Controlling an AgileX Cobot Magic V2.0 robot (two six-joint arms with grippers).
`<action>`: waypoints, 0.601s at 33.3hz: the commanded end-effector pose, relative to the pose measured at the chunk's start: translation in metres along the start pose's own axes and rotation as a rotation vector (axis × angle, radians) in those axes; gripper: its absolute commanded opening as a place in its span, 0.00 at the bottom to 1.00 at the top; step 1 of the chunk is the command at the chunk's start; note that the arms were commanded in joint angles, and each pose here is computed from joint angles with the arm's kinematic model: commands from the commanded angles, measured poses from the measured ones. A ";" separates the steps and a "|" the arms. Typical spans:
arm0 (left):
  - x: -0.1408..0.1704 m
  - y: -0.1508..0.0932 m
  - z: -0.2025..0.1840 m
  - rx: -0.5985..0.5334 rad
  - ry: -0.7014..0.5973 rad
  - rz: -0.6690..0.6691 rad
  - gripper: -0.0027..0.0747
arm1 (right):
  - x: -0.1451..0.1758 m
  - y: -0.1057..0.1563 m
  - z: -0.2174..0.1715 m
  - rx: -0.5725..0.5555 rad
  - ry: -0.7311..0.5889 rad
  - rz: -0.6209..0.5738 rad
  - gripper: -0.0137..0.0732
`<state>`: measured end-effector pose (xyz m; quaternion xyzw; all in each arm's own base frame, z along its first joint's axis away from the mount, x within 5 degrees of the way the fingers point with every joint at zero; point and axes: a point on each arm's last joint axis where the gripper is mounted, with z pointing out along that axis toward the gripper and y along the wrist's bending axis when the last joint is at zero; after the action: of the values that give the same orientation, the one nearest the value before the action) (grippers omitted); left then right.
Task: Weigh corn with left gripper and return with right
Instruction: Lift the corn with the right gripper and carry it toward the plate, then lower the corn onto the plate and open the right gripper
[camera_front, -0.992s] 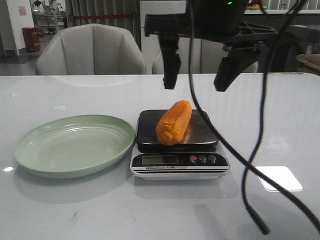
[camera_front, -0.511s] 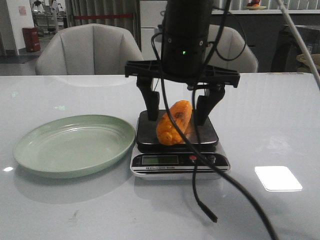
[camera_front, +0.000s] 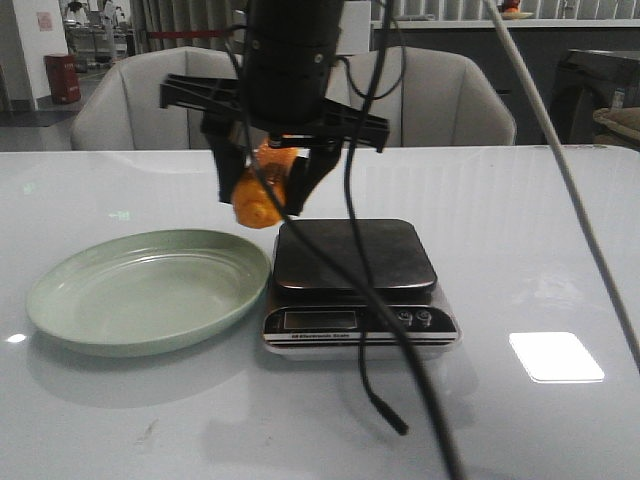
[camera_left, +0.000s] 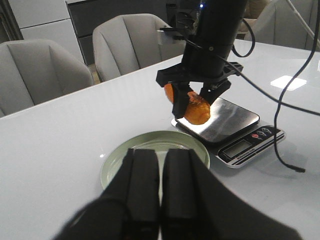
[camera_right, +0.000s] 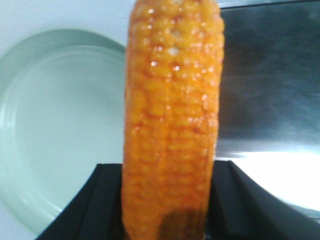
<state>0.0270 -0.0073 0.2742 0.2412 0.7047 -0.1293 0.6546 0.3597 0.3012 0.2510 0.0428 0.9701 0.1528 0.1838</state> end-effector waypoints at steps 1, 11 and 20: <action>-0.014 0.001 -0.007 -0.004 -0.122 0.001 0.18 | -0.003 0.025 -0.032 -0.140 -0.107 -0.023 0.40; -0.014 0.001 -0.007 -0.004 -0.122 0.001 0.18 | 0.026 0.051 0.007 -0.185 -0.063 -0.066 0.47; -0.014 0.001 -0.007 -0.004 -0.122 0.001 0.18 | 0.035 0.053 0.030 -0.189 -0.017 -0.043 0.83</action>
<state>0.0270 -0.0073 0.2742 0.2412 0.7047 -0.1293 0.6546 0.3371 0.3653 0.1860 0.0047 0.9694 0.1915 0.1535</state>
